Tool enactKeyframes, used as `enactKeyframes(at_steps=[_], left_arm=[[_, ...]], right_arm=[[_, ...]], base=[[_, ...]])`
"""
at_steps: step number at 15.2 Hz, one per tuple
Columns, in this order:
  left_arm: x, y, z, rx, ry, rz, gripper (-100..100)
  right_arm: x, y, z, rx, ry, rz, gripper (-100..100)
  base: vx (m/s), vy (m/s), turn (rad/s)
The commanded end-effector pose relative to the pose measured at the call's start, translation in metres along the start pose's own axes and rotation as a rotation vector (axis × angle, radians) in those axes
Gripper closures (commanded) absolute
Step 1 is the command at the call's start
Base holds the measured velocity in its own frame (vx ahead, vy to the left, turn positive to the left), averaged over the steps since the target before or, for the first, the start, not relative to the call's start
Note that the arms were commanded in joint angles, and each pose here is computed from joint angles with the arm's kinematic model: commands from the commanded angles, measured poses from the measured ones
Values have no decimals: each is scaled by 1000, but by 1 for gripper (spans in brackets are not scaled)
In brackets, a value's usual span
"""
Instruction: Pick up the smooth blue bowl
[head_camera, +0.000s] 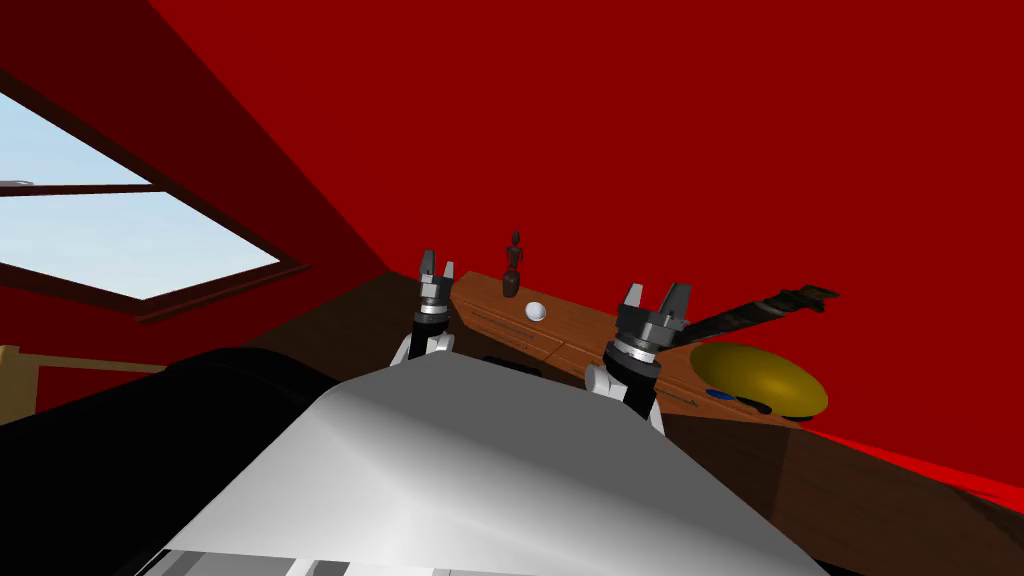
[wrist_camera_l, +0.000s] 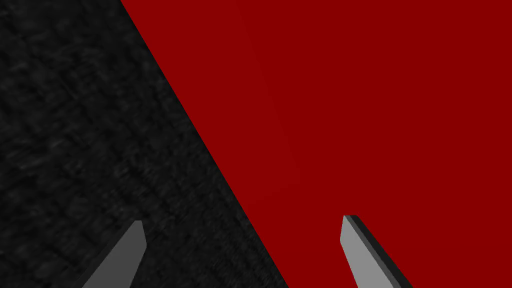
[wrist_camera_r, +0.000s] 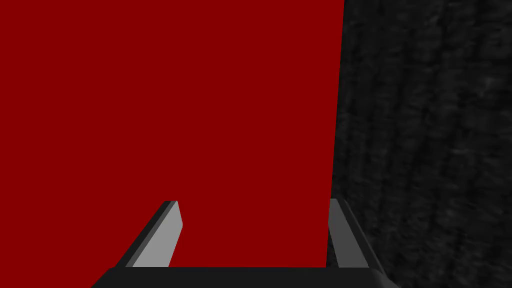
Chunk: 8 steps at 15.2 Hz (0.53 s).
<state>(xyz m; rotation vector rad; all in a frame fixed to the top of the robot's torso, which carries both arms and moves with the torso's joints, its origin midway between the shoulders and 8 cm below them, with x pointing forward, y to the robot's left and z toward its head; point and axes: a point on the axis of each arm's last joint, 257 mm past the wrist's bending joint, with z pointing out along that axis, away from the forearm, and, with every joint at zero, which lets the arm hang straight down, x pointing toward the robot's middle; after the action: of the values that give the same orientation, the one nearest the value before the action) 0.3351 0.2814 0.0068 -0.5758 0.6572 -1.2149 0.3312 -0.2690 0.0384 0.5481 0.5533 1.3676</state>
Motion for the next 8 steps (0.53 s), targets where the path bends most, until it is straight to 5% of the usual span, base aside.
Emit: enactKeyframes(at_steps=[1,8], left_arm=[[0,0,0,0,0,0,0],[0,0,0,0,0,0,0]], right_arm=[[6,-6,-2,13,45,-19,-100],[33,-52,-23,105,237,-127,-100]], base=[[2,7,41],[10,26,101]])
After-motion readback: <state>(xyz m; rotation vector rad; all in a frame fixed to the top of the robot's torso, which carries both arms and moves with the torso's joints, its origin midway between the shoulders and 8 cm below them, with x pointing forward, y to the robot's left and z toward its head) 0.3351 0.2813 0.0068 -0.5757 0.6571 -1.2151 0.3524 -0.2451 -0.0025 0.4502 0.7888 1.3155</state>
